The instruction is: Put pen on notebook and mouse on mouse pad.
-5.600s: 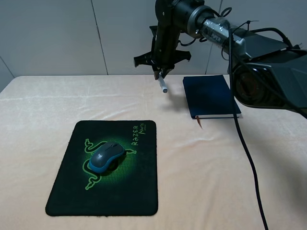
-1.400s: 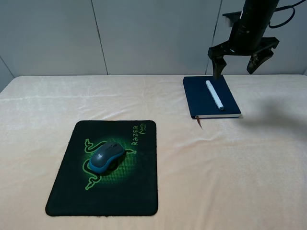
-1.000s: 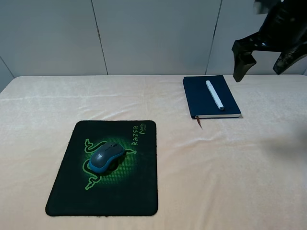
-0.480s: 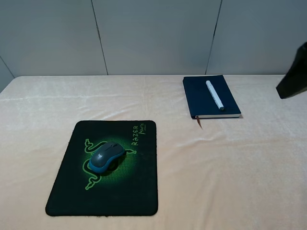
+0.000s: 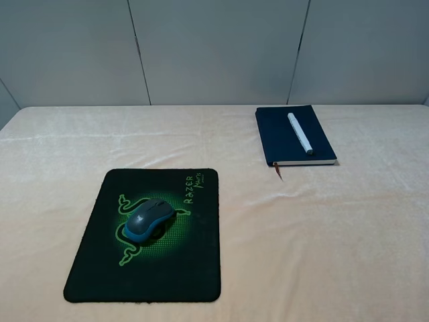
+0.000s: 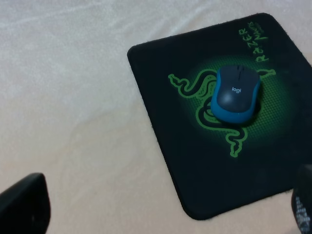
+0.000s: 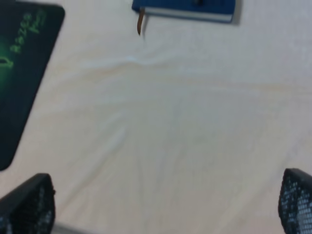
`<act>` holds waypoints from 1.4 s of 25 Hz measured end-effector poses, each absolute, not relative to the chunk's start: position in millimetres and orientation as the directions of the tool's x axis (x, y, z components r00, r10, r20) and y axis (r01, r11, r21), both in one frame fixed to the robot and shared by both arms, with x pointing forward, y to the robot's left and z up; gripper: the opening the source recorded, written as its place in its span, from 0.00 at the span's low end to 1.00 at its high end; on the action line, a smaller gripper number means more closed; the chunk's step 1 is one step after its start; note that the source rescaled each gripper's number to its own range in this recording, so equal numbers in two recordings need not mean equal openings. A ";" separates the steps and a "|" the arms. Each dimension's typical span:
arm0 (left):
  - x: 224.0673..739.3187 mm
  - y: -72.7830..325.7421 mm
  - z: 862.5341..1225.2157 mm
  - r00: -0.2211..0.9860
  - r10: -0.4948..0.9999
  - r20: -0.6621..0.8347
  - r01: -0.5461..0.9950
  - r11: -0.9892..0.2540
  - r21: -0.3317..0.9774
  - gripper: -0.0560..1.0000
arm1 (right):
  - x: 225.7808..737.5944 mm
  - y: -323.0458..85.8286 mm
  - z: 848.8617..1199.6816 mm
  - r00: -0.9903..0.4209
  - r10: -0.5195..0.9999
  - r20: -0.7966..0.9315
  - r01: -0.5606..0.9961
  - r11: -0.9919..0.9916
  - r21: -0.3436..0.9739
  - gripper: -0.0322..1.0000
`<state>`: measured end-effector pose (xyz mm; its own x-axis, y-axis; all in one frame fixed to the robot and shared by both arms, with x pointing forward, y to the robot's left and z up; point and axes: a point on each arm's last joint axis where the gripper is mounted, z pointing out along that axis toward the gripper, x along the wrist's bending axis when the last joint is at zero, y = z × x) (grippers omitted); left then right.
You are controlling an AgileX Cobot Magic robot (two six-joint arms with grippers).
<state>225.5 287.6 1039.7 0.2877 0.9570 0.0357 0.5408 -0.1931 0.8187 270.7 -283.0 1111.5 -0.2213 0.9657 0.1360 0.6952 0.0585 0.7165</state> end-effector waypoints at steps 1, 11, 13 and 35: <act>225.5 287.6 1039.7 0.288 0.957 0.036 0.541 -0.193 0.819 1.00 | 262.4 -285.5 1108.6 -0.212 0.968 0.136 0.674 0.044 0.738 1.00; 225.5 287.6 1039.7 0.288 0.957 0.036 0.541 -0.193 0.819 1.00 | 229.5 -294.0 1074.0 -0.077 0.997 0.019 0.453 0.018 0.891 1.00; 225.5 287.6 1039.7 0.288 0.957 0.036 0.541 -0.193 0.819 1.00 | 228.9 -294.0 1064.5 -0.078 0.997 0.000 0.435 0.034 0.900 1.00; 225.5 287.6 1039.7 0.288 0.957 0.036 0.541 -0.193 0.819 1.00 | 235.0 -293.9 1052.7 -0.081 0.997 -0.009 0.430 0.043 0.902 1.00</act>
<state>225.5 287.6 1039.7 0.2877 0.9570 0.0357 0.5408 -0.1931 0.8187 235.0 -293.9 1052.7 -0.0809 0.9967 -0.0093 0.4302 0.0433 0.9017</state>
